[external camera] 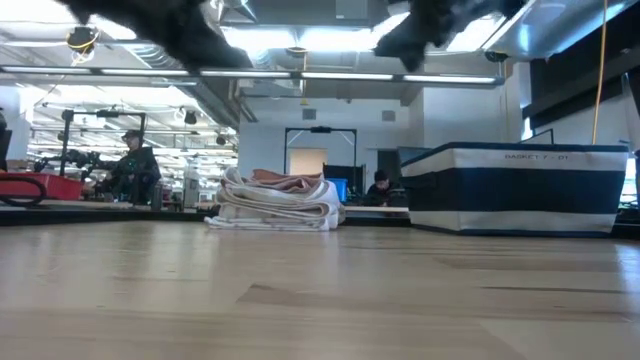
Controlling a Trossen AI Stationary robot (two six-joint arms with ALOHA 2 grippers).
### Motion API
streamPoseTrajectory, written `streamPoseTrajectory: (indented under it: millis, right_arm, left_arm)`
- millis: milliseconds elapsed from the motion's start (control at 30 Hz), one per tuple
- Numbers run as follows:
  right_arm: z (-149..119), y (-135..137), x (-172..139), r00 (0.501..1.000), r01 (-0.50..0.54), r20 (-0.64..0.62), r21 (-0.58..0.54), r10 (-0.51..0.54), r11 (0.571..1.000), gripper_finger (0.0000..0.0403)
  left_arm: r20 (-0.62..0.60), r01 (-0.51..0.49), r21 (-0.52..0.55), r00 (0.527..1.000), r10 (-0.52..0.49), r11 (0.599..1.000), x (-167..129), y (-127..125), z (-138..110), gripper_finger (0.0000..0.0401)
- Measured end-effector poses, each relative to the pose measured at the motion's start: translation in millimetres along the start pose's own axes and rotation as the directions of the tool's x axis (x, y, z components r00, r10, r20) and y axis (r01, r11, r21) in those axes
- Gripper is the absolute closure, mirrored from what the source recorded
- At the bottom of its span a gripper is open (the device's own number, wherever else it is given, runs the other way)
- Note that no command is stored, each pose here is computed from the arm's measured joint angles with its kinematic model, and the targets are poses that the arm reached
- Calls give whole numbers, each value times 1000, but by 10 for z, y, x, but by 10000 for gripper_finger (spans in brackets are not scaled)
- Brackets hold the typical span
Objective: Fold towel
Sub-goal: Return to Home Position
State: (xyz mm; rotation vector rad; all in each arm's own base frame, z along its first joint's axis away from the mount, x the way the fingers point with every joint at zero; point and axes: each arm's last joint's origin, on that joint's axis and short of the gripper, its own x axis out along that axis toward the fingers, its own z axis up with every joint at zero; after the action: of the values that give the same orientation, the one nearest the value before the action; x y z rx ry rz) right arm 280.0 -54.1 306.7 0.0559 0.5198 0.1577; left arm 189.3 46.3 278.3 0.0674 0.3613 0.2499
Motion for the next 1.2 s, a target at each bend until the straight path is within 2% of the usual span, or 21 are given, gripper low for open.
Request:
streamPoseTrajectory:
  millis: [167, 233, 400, 533, 700, 933, 1033, 1200]
  right_arm:
    - [-422, 129, -285, 989, 63, 130, 75, -72, 995, 389]
    - [-586, 185, -399, 980, 76, 173, 106, -93, 991, 398]
    - [-906, 305, -649, 963, 90, 237, 180, -132, 980, 380]
    - [-1112, 377, -799, 944, 91, 294, 209, -152, 974, 374]
    - [-1336, 445, -951, 907, 115, 374, 224, -194, 968, 373]
    - [-1559, 521, -1105, 850, 104, 484, 236, -210, 966, 372]
    - [-1666, 540, -1115, 837, 83, 511, 231, -193, 969, 372]
    - [-1866, 547, -1070, 819, 58, 543, 239, -183, 969, 372]
  left_arm:
    - [145, -6, -47, 989, 13, 999, -312, -24, -240, 349]
    - [183, -6, -66, 983, 18, 998, -411, -25, -306, 355]
    - [227, 13, -159, 974, 23, 987, -554, -29, -415, 364]
    - [203, 22, -206, 979, 21, 978, -609, -31, -455, 360]
    - [142, 28, -171, 990, -3, 985, -593, -60, -530, 355]
    - [214, 100, -184, 975, -59, 978, -513, -143, -783, 360]
    - [262, 159, -175, 959, -110, 972, -495, -181, -902, 360]
    - [313, 186, -207, 943, -116, 961, -487, -206, -1089, 355]
